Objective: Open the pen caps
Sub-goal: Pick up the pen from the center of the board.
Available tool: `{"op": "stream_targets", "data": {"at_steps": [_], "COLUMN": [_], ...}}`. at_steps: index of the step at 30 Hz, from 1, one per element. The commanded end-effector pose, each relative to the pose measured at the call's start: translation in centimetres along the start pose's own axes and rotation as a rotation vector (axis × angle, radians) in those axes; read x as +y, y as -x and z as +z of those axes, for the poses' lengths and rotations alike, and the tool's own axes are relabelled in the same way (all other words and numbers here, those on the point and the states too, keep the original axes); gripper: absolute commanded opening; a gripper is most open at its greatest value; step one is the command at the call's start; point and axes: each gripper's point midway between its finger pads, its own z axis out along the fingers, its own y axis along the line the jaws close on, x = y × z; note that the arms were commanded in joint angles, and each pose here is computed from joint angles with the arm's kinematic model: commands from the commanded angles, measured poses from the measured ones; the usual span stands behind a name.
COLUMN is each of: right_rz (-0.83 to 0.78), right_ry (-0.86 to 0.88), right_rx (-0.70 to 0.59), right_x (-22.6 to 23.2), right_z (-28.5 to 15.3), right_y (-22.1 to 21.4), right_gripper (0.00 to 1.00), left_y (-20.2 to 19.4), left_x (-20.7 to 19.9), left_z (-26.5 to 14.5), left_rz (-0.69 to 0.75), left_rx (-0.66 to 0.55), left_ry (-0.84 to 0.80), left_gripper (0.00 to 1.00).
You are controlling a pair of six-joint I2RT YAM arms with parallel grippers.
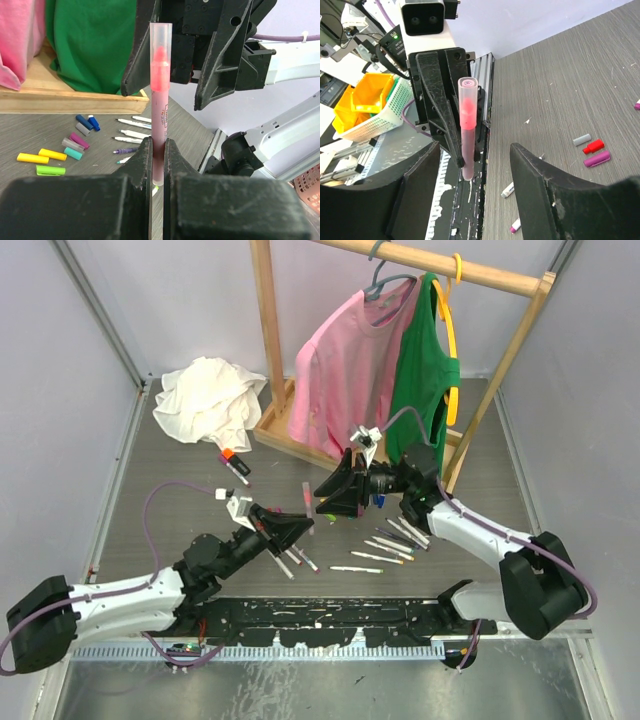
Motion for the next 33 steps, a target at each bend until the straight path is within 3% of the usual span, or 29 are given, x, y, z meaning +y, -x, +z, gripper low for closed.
{"op": "stream_targets", "data": {"at_steps": [1,6,15,23,25,33], "right_rz": [-0.057,-0.046,-0.031,-0.052,-0.061,-0.075], "right_ry": [0.012,0.014,0.018,0.055,0.059,0.041], "right_rx": [-0.049,-0.042,-0.032,-0.013,-0.013,0.018], "right_x": [0.5,0.4,0.4,1.1,1.2,1.0], "right_z": [0.6,1.0,1.5,1.8,1.8,1.7], "right_y": [1.0,0.4,-0.1,-0.3,-0.2,-0.2], "right_gripper": [0.63,0.61,0.4,0.09,0.01,0.01], "left_y": [4.0,3.6,3.6,3.5,3.5,4.1], "left_x": [-2.2,-2.7,-2.6,-2.3,-2.1,-1.7], "left_z": [1.4,2.1,2.3,2.3,2.2,0.0], "left_rz": [-0.001,-0.018,-0.062,-0.076,-0.07,-0.018], "left_rx": [-0.156,-0.161,-0.187,-0.189,-0.183,-0.134], "left_ry": [-0.04,-0.046,-0.022,-0.001,0.011,0.051], "left_gripper": [0.0,0.0,0.0,0.01,0.08,0.59]}}
